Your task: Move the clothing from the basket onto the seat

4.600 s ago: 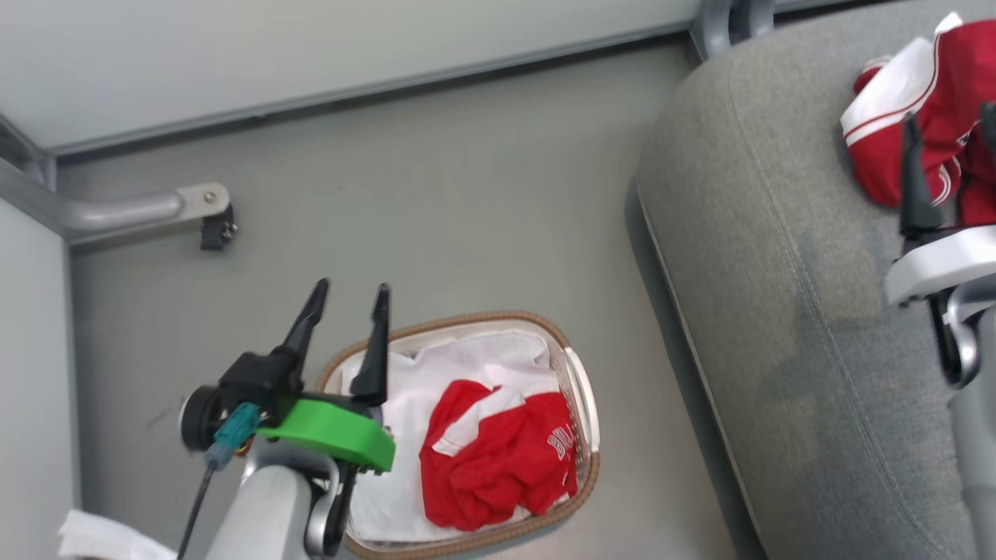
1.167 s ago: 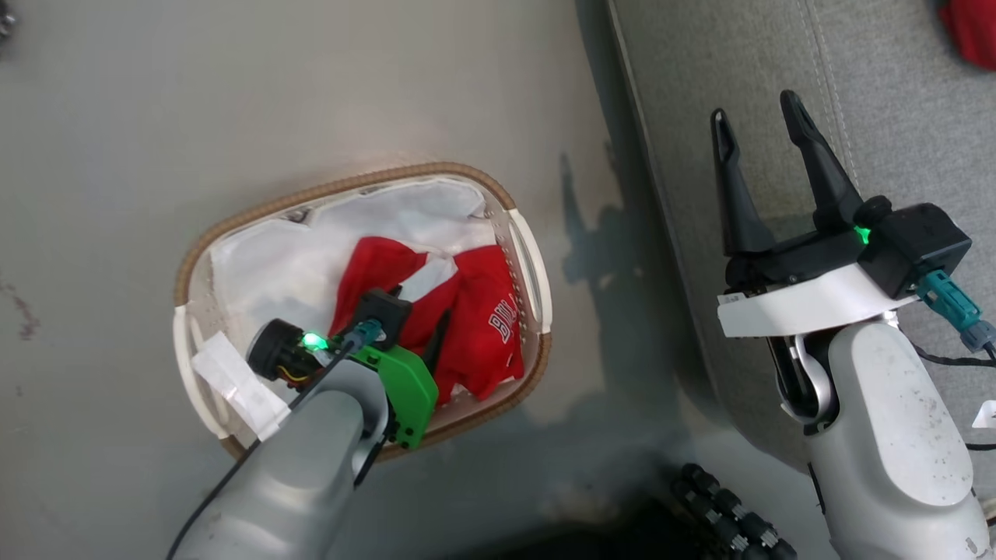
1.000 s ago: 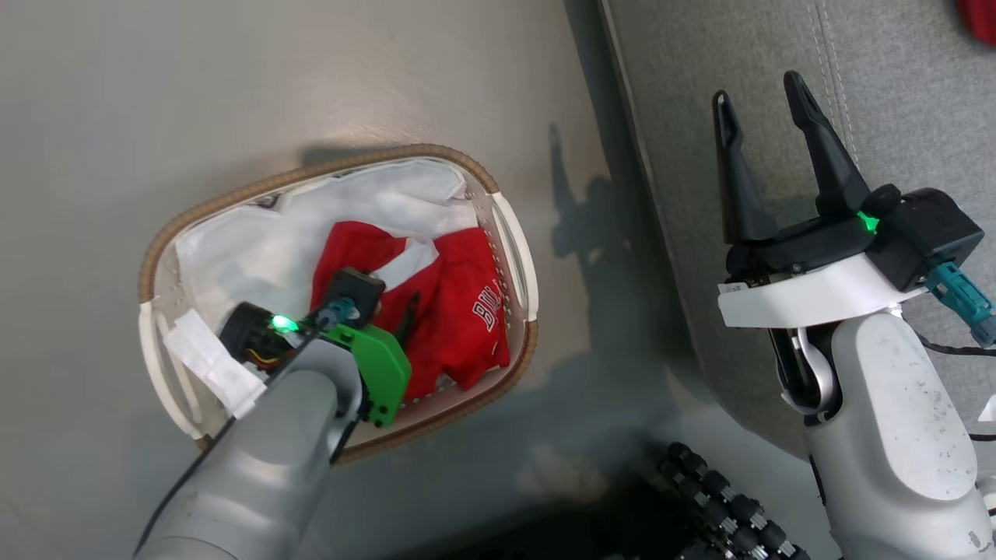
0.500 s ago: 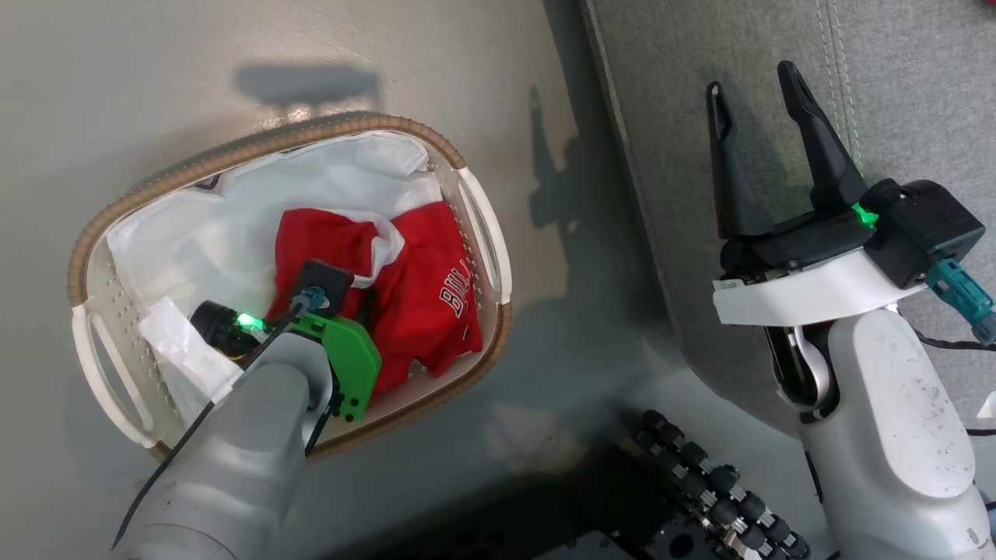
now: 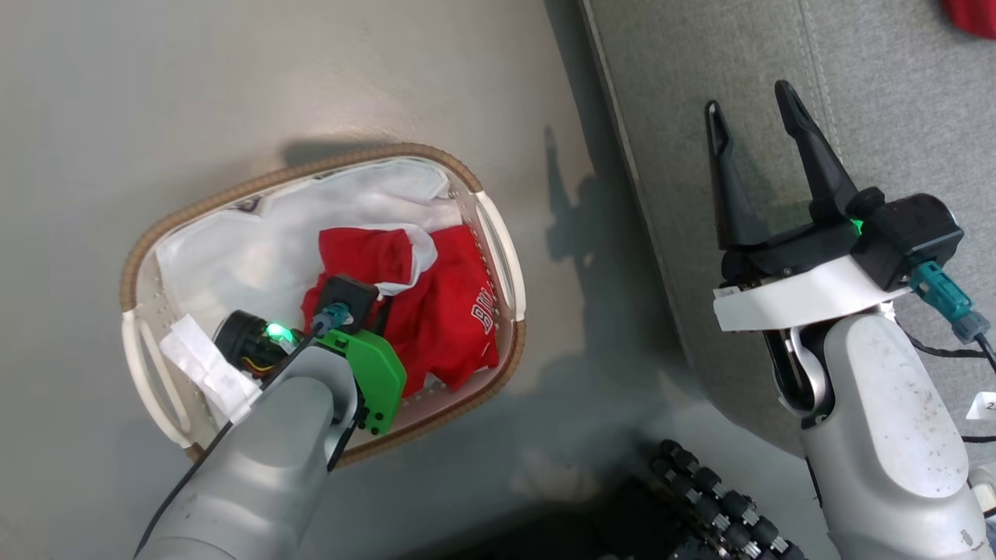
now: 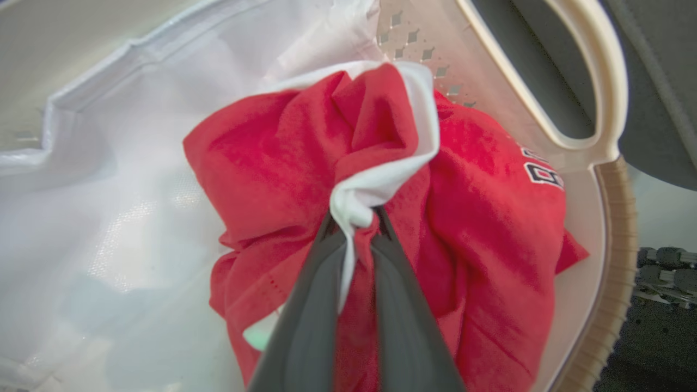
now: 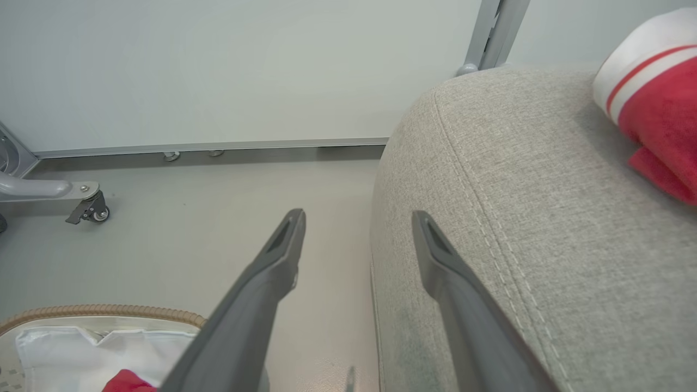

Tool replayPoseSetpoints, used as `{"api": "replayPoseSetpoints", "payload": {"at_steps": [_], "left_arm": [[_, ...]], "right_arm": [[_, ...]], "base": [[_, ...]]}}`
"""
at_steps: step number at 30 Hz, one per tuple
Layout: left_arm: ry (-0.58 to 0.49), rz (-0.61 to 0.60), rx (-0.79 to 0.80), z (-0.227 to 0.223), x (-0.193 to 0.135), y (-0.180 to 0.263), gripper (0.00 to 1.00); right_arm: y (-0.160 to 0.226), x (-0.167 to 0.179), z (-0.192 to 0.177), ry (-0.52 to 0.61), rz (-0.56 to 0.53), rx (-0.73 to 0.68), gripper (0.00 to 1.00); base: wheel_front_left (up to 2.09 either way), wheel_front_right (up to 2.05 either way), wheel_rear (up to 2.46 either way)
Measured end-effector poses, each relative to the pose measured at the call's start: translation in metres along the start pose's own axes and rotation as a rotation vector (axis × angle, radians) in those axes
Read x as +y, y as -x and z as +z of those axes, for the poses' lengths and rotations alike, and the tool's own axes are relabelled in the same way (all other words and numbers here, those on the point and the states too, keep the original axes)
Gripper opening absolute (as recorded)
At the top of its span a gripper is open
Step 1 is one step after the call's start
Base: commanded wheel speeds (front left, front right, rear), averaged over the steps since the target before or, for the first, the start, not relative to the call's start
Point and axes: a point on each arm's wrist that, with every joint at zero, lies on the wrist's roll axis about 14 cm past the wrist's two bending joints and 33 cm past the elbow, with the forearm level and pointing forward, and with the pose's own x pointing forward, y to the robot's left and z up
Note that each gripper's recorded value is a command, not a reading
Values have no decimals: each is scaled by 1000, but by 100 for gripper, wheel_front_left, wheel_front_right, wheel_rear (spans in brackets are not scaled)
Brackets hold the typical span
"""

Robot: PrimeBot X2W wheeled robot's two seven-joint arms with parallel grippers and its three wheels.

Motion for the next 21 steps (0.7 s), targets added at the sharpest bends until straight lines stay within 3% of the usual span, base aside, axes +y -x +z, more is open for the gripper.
{"api": "replayPoseSetpoints", "payload": {"at_steps": [11,21], "left_arm": [[-25,18,-262,83,-19,50,0],[-255,48,-511,164,-48,126,0]], "right_arm": [[24,6,30,32,5,-40,100],[64,16,63,26,14,-99,100]], "base": [[0,0,0],[0,0,0]]}}
